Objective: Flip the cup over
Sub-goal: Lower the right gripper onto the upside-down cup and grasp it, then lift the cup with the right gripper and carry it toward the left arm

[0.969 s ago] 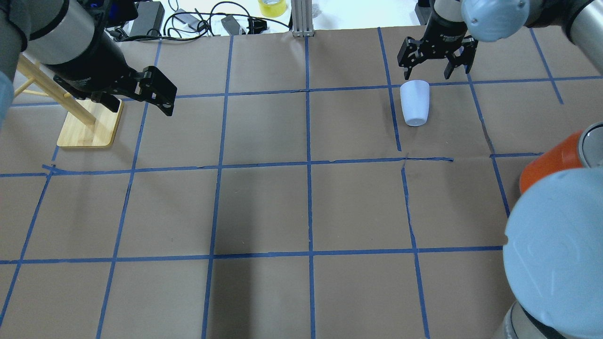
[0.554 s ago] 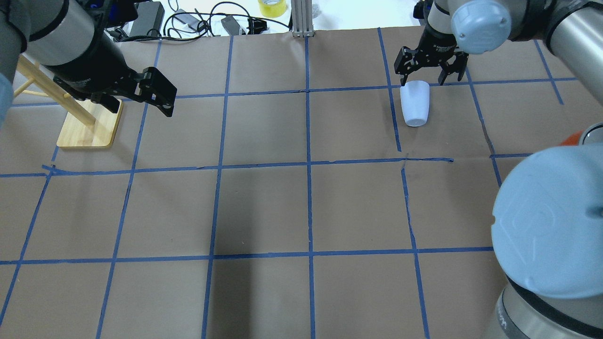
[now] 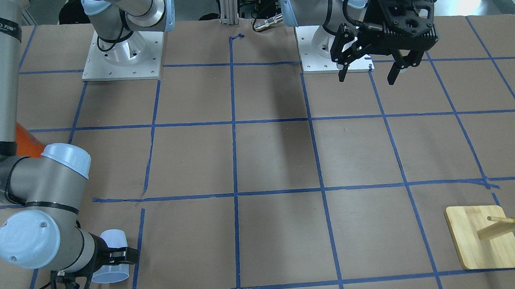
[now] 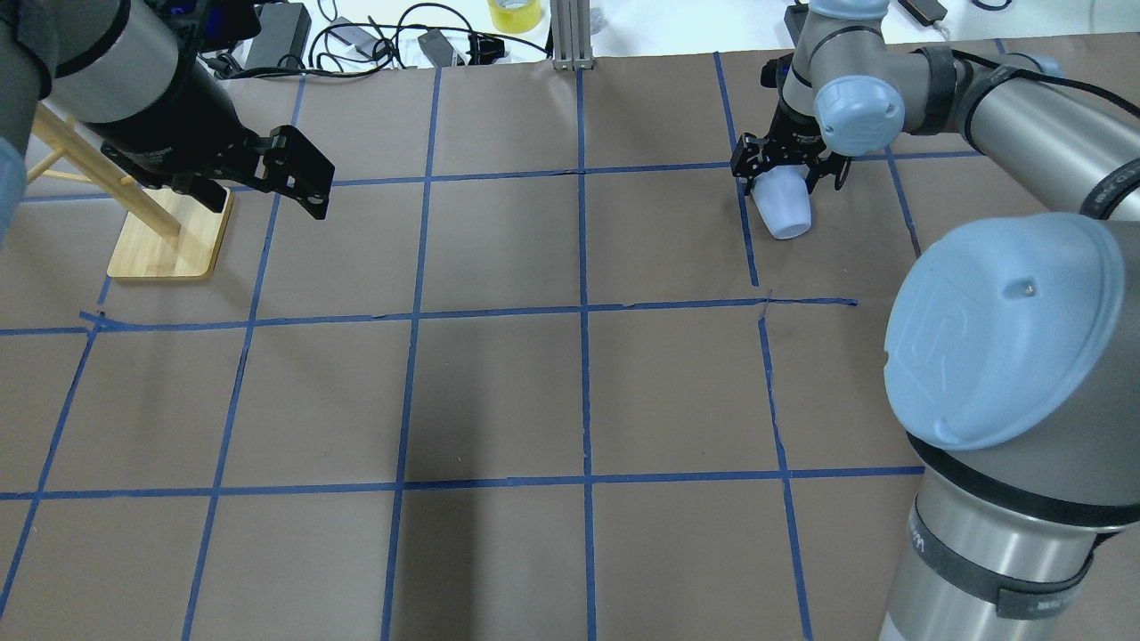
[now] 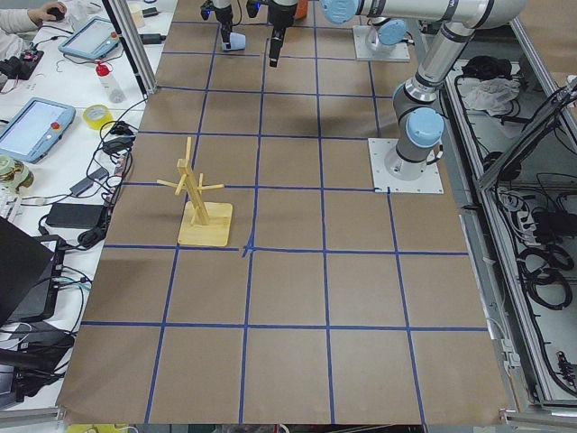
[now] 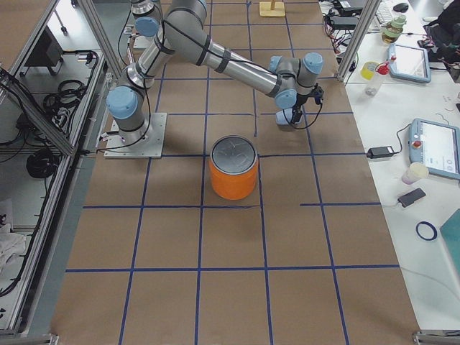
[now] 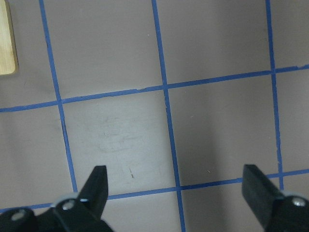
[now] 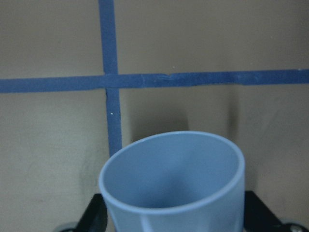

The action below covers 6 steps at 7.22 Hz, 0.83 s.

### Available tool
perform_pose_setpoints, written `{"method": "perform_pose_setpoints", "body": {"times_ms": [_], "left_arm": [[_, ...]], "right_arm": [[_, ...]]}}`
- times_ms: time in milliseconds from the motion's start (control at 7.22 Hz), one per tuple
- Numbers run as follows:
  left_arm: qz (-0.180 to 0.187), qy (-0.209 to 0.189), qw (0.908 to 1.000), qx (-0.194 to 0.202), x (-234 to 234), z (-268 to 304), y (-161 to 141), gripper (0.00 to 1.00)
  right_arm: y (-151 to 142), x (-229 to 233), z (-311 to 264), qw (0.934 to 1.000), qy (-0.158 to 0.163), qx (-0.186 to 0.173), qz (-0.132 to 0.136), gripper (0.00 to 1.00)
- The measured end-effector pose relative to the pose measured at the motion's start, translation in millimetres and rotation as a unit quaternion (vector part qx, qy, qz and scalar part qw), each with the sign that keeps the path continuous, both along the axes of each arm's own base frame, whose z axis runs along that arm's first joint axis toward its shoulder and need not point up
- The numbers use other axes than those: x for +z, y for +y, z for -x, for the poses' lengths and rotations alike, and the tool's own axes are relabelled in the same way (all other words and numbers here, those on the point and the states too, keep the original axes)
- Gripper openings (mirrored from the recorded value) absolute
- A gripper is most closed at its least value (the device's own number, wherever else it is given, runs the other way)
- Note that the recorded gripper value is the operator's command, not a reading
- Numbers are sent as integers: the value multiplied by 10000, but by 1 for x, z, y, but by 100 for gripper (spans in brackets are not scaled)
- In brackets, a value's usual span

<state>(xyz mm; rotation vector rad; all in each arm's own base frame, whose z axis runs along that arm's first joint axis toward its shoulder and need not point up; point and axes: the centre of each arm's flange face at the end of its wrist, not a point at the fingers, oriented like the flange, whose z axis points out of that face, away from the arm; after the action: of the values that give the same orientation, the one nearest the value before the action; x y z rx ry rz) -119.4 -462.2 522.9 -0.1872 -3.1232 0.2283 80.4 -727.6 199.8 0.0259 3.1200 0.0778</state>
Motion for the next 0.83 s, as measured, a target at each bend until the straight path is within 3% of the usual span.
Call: {"method": "perform_pose_setpoints", "body": {"times_ms": [277,554,831], "left_arm": [[-2,0,10000,0,0,0,0,100],[-3,0,10000,0,0,0,0,100],[-4,0,10000,0,-1,0,0,100]], "right_arm": [[-1,2,0,10000,-28,79,27,64],[2,19,-8,9992,-49,372,111,64],[9,39,-56,9901,-63,1373,276,64]]}}
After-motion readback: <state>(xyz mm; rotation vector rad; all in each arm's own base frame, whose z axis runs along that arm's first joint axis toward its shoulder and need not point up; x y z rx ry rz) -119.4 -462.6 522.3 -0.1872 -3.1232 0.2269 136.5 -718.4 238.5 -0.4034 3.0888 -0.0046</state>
